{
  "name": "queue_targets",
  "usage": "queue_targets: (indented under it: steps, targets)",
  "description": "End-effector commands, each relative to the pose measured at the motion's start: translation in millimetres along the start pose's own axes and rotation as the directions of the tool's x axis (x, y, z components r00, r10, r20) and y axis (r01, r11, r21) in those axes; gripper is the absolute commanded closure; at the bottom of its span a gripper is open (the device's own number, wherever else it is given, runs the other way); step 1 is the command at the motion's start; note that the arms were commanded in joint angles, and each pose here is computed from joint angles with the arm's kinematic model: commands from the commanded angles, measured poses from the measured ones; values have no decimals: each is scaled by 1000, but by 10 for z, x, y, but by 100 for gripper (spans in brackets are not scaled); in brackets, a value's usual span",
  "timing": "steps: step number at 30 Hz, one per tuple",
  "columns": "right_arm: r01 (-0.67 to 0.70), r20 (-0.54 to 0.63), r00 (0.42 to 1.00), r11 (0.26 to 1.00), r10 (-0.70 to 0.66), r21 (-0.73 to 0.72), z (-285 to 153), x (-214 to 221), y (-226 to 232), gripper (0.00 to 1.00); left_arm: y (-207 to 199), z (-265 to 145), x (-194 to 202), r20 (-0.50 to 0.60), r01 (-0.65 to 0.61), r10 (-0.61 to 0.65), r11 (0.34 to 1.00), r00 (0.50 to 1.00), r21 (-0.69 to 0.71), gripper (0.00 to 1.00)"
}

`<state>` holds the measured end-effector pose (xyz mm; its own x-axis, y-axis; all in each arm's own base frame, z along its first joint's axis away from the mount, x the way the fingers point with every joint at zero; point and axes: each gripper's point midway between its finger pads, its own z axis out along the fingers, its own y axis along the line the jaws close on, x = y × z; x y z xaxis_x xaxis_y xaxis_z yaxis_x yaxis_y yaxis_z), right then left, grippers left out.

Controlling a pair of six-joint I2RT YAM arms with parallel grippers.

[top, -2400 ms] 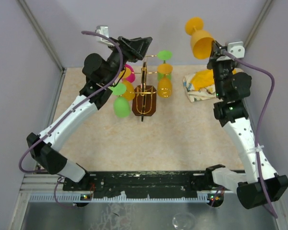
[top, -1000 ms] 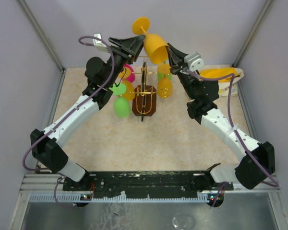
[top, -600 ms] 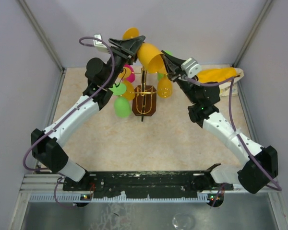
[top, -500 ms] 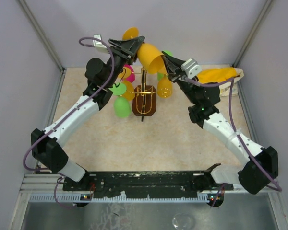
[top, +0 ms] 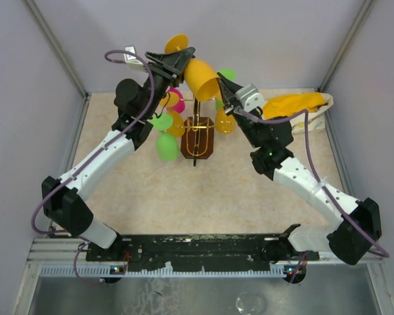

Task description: Place the wine glass upside down on the wine glass rack

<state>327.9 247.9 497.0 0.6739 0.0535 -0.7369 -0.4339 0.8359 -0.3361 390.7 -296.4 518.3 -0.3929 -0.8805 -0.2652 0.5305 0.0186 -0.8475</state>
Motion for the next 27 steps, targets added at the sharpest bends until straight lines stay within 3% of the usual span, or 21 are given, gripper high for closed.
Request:
queue_targets:
  steps: [1,11,22,27]
  targets:
    - [73,-4,997,994,-73,77,85,-86,-69,100,-203,7,58,-28,0,2,997,1000,73,43]
    - [119,-37,993,982,-115,145,66,-92,-101,100,-153,5,56,-23,-7,8,998,1000,57,43]
    - [196,-85,980,959,-182,206,65,-66,-98,100,-138,5,44,-15,-21,22,998,1000,55,59]
    - [197,-86,979,959,-183,202,60,-63,-93,100,-139,14,55,-19,-27,28,998,999,64,88]
